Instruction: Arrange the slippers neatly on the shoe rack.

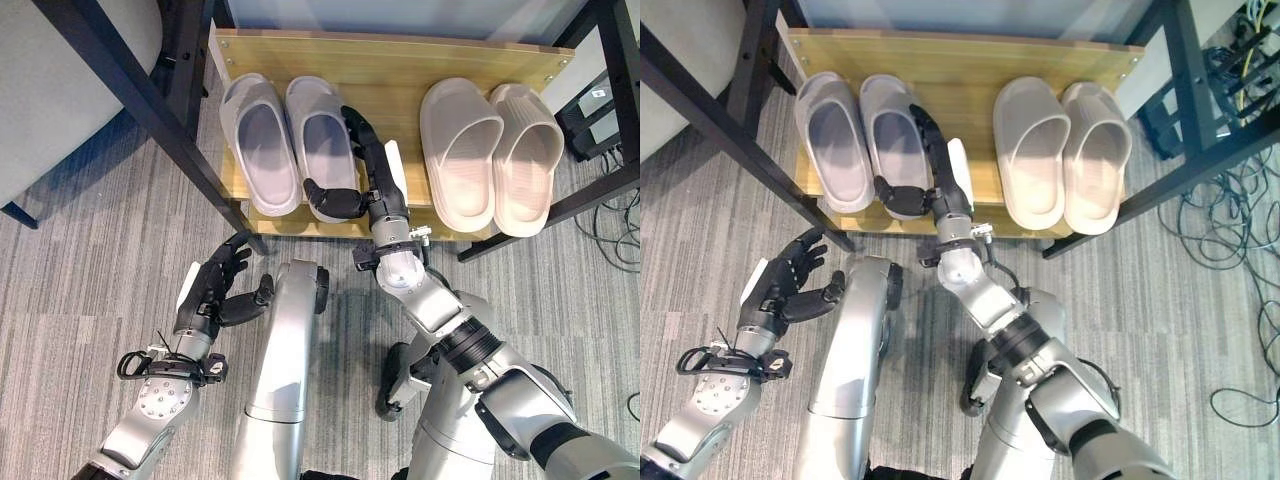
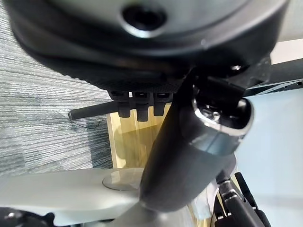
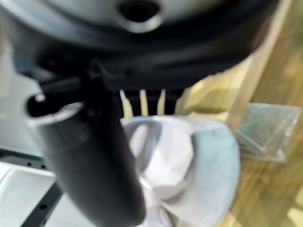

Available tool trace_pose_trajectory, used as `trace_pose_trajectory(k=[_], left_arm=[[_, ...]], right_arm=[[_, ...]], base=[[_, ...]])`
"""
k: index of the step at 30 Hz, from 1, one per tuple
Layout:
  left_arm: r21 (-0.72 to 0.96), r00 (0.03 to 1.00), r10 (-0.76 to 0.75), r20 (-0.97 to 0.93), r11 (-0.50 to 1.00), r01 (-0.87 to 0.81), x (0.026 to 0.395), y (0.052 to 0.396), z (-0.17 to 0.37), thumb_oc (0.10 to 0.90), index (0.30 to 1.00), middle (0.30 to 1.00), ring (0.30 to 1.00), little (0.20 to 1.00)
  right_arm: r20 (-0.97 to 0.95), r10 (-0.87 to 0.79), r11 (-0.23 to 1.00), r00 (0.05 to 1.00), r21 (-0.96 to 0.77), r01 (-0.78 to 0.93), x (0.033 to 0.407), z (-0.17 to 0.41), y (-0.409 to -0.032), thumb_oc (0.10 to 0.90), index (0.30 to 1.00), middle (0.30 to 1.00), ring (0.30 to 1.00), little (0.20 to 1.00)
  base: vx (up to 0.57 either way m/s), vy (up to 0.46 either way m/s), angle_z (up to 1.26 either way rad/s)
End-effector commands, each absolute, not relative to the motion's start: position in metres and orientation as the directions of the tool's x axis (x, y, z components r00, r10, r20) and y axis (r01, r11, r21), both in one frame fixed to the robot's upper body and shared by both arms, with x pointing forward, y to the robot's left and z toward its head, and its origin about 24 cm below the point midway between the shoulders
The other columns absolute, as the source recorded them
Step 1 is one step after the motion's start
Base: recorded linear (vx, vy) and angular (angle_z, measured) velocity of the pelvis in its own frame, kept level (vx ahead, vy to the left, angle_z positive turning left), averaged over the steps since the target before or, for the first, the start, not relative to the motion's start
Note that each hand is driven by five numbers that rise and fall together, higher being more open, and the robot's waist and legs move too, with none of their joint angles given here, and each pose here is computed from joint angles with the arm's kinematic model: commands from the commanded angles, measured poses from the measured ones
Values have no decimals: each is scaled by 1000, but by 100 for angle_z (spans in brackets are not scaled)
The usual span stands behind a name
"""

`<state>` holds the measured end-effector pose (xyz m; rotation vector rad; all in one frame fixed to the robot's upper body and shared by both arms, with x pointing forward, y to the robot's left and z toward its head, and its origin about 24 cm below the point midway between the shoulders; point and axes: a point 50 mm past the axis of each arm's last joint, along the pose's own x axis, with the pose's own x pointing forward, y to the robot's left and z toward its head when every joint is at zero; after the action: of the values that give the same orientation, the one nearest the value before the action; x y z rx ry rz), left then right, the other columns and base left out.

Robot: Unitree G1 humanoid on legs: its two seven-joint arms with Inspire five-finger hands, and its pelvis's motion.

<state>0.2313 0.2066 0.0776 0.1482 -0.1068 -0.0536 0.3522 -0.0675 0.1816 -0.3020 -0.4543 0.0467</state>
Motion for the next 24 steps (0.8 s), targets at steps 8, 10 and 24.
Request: trace_pose_trajectory(k=[8, 10, 24], left_arm=[[90, 898, -276, 343, 961, 260, 224, 163, 125, 800, 900, 900, 900, 900], [95, 900, -275, 338, 961, 258, 222, 164, 124, 800, 900, 900, 900, 900], [100, 913, -239, 330, 971, 218, 216, 173, 123, 800, 900, 900, 900, 900]], right_arm=[[712, 173, 972, 680, -237, 1, 328, 258, -70, 800, 900, 900, 900, 900], [738, 183, 966, 650, -258, 22, 321, 261, -81, 800, 900, 900, 900, 900], [705, 213, 939, 677, -339, 57, 312, 244, -105, 800, 900, 900, 900, 900]], base=[[3, 8, 3], [-4, 33, 0], [-6, 13, -2]])
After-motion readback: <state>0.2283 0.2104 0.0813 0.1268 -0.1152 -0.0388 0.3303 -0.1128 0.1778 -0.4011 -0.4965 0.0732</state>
